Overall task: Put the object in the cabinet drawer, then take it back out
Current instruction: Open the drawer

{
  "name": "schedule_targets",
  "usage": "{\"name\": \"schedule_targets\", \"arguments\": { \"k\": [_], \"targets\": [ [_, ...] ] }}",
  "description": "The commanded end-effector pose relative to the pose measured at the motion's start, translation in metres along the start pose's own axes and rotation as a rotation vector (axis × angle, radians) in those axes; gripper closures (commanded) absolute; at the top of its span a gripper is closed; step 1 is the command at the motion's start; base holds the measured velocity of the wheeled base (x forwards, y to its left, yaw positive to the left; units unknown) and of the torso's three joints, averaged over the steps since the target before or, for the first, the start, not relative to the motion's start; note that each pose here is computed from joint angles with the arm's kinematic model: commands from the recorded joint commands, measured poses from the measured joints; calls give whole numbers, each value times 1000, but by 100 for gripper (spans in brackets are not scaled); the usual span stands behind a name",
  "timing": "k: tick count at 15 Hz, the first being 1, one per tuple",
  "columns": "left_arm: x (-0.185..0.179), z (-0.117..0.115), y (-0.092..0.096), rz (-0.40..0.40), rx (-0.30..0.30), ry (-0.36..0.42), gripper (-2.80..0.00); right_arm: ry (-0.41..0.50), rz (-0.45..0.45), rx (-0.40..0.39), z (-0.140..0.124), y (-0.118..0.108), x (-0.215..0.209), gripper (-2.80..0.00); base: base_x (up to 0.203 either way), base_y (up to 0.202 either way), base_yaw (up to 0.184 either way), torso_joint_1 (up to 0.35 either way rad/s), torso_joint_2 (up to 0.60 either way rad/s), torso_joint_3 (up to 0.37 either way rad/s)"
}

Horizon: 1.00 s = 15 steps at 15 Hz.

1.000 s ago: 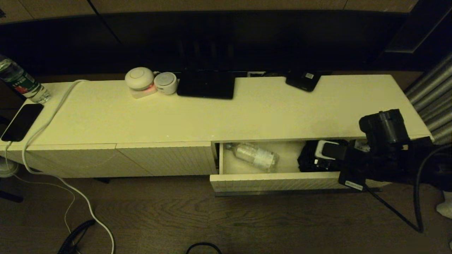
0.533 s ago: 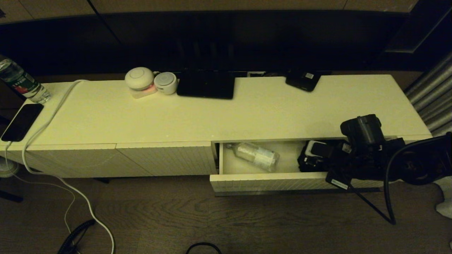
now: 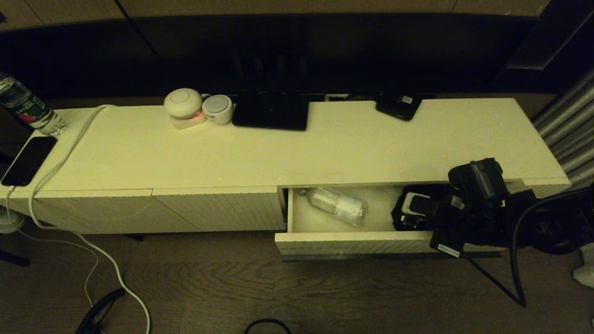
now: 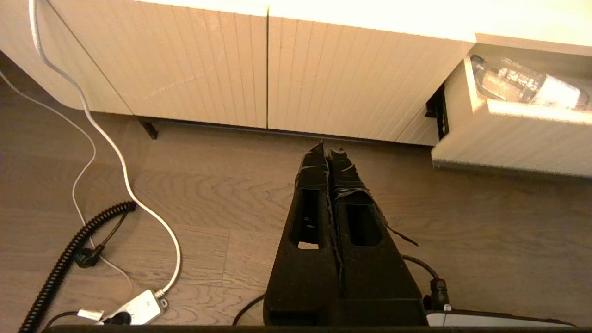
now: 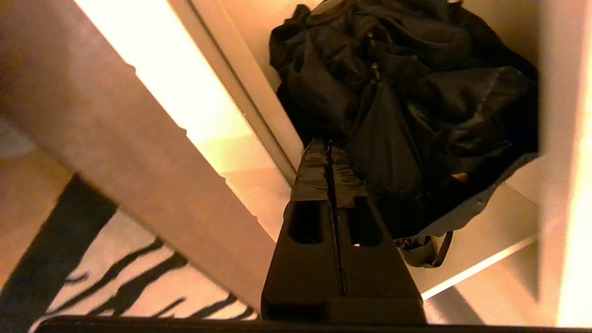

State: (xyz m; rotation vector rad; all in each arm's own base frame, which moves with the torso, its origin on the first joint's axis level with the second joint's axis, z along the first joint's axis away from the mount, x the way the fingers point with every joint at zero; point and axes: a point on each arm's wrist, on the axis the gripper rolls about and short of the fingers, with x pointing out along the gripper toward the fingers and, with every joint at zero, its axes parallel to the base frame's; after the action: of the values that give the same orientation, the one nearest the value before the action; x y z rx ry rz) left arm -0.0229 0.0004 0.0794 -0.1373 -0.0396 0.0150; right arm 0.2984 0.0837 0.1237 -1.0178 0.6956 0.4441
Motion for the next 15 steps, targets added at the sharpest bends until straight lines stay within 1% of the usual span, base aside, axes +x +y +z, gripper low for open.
{"name": "schedule_targets", "arguments": {
  "k": [1, 4, 7, 9, 13, 15],
  "targets": [
    [0, 0, 0, 0, -1, -3, 0, 20, 39, -20, -7, 12, -4, 0, 0, 0, 0, 0, 0, 0],
    [0, 0, 0, 1, -1, -2, 0, 49, 92, -44, -15, 29, -4, 0, 0, 0, 0, 0, 0, 0],
    [0, 0, 0, 1, -1, -2, 0, 64, 132, -64, -19, 39, -10, 0, 0, 0, 0, 0, 0, 0],
    [0, 0, 0, 0, -1, -3, 0, 97, 176, -78, -23, 45, -13, 0, 0, 0, 0, 0, 0, 0],
    [0, 0, 0, 1, -1, -2, 0, 104, 192, -88, -26, 50, -14, 0, 0, 0, 0, 0, 0, 0],
    [0, 0, 0, 1, -1, -2, 0, 93, 177, -87, -23, 47, -14, 0, 0, 0, 0, 0, 0, 0]
  ]
}}
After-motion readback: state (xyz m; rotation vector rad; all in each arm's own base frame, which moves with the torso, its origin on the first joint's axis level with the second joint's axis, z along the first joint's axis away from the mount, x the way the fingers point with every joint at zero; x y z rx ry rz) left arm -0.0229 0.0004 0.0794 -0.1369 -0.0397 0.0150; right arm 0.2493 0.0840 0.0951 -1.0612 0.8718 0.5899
